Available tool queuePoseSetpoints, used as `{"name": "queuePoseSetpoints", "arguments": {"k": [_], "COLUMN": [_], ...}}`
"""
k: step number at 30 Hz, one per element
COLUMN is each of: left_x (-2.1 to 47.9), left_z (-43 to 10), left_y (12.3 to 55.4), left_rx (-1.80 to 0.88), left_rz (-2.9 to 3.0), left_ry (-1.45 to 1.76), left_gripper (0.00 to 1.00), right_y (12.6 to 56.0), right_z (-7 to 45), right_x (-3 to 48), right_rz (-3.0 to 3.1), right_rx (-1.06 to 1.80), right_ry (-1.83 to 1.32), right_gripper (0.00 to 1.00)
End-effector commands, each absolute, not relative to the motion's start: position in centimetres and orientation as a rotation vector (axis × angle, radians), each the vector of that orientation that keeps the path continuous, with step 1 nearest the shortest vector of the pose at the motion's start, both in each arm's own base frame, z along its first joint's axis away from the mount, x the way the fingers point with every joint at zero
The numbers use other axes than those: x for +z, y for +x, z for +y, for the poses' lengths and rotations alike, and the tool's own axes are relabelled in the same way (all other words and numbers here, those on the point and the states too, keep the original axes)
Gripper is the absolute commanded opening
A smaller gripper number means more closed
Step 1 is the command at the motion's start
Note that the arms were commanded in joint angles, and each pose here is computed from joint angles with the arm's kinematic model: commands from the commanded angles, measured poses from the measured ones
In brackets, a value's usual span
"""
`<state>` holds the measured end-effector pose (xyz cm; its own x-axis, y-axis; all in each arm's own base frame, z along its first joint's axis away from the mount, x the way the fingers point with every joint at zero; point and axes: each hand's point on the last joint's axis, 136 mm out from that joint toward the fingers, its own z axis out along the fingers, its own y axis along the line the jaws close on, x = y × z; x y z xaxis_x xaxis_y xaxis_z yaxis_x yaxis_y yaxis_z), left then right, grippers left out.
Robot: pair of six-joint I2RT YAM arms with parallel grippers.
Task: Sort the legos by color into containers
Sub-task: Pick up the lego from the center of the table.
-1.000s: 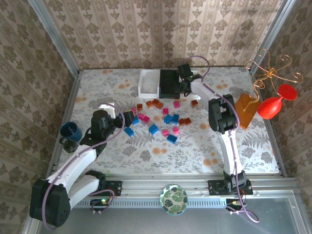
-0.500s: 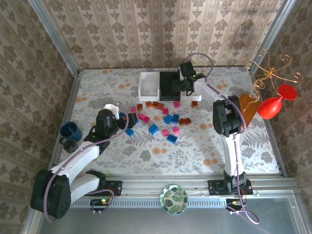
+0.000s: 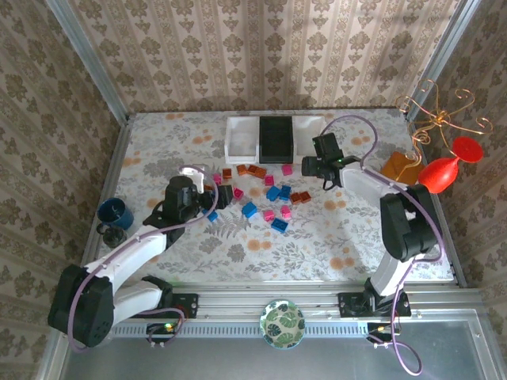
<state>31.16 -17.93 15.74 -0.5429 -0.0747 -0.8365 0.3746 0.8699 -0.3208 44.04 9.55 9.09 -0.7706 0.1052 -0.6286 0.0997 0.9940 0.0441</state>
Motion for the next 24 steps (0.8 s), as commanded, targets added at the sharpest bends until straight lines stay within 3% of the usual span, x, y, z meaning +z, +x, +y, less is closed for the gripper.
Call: {"name": "queuePoseSetpoints", "arguments": {"k": [1,8,13,24], "left_x": [17.7,17.9,18.0,18.8], "left_z": [-18.9,-18.5,-18.2,-20.7], "left_y": [31.6,31.0,30.7,30.2], "left_rx": [-0.618,-0.606,-0.605,-0.727], "left_rz": [2.013,2.004,2.003,2.000], "left_ry": [0.235,0.222,0.215,0.320], "left_gripper": [1.00,1.00,1.00,1.00], "right_y": [45.0,47.1,48.3,48.7], "right_z": [8.2,8.5,8.3,8.8], "right_x": [7.0,3.7,3.5,2.6], "right_rz": [2.437,2.486,2.489,2.550], "right_rx": [-0.042,-0.013,0.011,0.025], "right_ry": [0.269,0.266,0.277,0.259], "right_gripper": [0.76,0.70,0.59,0.47]}}
